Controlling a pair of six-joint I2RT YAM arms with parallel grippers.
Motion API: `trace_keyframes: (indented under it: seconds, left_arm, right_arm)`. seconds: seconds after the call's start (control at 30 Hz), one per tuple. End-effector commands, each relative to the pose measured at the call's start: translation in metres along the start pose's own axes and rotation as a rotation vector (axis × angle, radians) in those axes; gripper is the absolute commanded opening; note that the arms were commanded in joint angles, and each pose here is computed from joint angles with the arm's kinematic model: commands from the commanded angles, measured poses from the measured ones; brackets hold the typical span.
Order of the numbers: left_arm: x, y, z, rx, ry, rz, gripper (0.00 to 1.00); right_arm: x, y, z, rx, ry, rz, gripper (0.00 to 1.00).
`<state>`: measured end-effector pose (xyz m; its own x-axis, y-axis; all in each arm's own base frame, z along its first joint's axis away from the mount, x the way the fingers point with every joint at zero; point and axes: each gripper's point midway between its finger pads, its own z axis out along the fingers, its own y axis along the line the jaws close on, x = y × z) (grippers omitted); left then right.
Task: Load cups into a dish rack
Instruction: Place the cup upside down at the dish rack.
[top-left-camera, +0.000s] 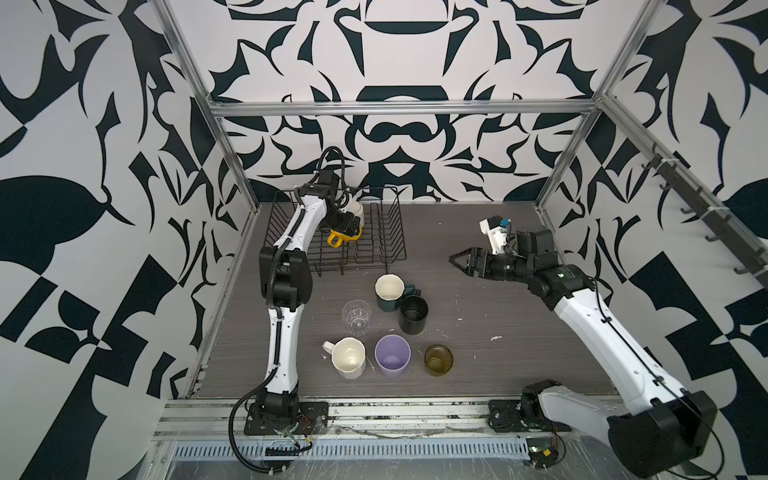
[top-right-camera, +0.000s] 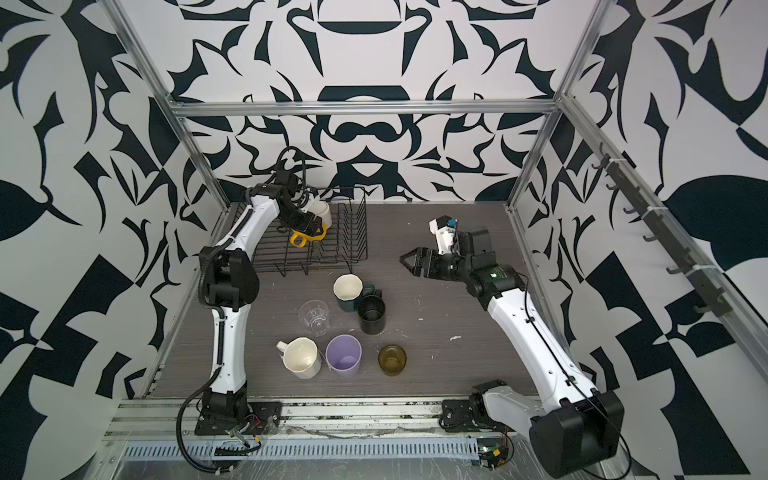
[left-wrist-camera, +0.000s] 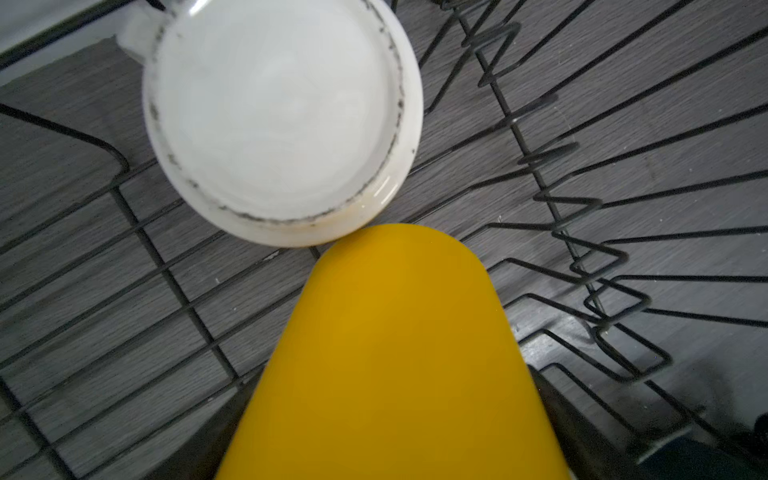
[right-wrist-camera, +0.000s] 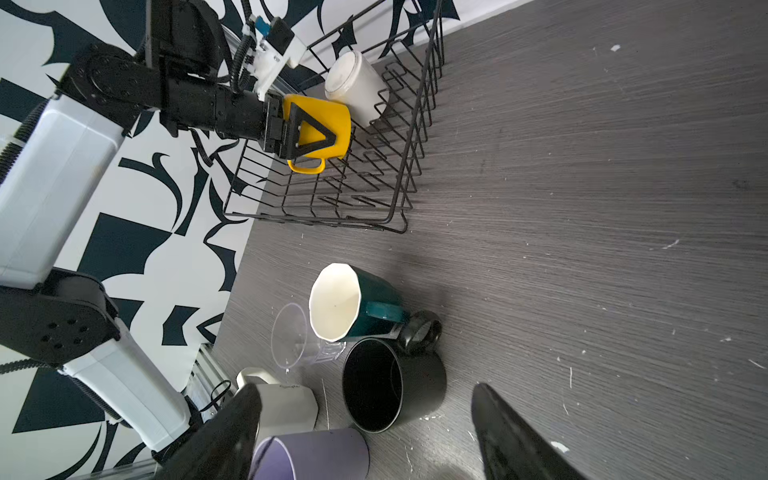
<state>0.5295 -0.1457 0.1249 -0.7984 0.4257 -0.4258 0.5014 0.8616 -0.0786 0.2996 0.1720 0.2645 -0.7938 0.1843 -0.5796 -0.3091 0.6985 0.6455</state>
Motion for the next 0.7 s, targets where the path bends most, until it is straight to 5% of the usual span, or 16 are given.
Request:
trace_keyframes:
  seconds: [0.0,0.4,0.67]
  left_arm:
    - [0.020,-0.012,0.017,0.030,0.104,0.013,0.23]
    - [0.025,-0.016,0.027,-0.004,0.141,0.063,0.60]
    - [0.027,-0.019,0.029,-0.006,0.147,0.074,0.70]
  right_arm:
    - [-0.009,0.008,-0.003,-0.031,-0.034,-0.020,0.82]
    - [-0.006,0.007,-0.001,-0.038,-0.032,-0.008,0.81]
    - [-0.006,0.007,-0.001,-0.042,-0.031,-0.004,0.81]
